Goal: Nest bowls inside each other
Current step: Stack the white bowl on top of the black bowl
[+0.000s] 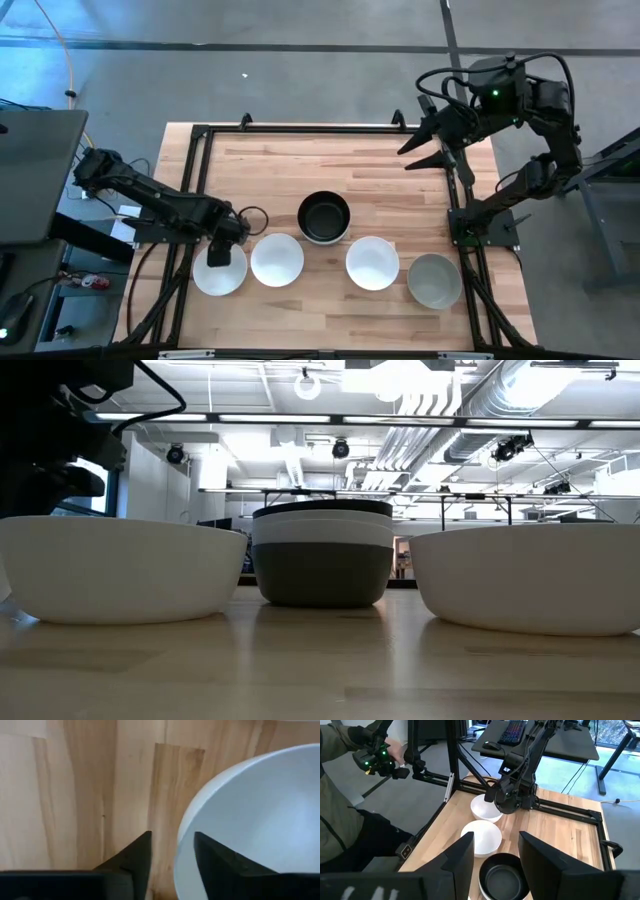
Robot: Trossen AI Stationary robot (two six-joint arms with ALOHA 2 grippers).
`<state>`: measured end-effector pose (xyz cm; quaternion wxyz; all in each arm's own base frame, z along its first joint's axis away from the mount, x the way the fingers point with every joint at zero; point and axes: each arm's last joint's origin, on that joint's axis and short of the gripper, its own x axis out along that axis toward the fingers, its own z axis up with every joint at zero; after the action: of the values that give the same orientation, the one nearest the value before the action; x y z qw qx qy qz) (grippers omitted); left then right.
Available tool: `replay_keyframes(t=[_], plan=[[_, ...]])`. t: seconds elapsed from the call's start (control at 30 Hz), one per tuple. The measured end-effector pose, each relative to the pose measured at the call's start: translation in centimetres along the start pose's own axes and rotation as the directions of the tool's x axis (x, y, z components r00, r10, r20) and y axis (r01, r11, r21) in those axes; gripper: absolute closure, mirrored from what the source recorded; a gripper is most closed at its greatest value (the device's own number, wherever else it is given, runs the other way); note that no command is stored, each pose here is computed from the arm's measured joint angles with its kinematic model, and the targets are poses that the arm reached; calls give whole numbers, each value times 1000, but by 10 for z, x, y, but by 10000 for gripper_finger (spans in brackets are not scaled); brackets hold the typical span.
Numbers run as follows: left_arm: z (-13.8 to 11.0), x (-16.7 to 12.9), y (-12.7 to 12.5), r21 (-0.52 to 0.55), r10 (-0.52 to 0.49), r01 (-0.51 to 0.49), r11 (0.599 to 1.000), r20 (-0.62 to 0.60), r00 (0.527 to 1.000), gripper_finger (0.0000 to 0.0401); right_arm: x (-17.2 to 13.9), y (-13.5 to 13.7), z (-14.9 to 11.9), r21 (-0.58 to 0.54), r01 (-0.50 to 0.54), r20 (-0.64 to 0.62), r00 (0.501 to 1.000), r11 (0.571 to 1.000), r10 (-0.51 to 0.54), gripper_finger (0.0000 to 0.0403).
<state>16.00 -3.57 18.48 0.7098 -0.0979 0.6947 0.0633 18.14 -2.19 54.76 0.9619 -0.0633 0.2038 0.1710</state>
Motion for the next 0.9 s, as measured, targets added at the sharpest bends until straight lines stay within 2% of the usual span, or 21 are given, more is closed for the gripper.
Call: replay_keyframes(t=[0.27,0.57,0.9], plan=[[0,0,-1,10,-37,37,999,-14,999,391,0,0,0,3,-1,-5,1000,1000,1,258],[0,0,-1,3,-41,41,999,-14,999,399,0,0,-1,13,-4,-11,1000,1000,4,258],[5,-5,14,-72,-143,141,987,-24,989,401,0,0,-1,14,-4,-12,1000,1000,4,258]])
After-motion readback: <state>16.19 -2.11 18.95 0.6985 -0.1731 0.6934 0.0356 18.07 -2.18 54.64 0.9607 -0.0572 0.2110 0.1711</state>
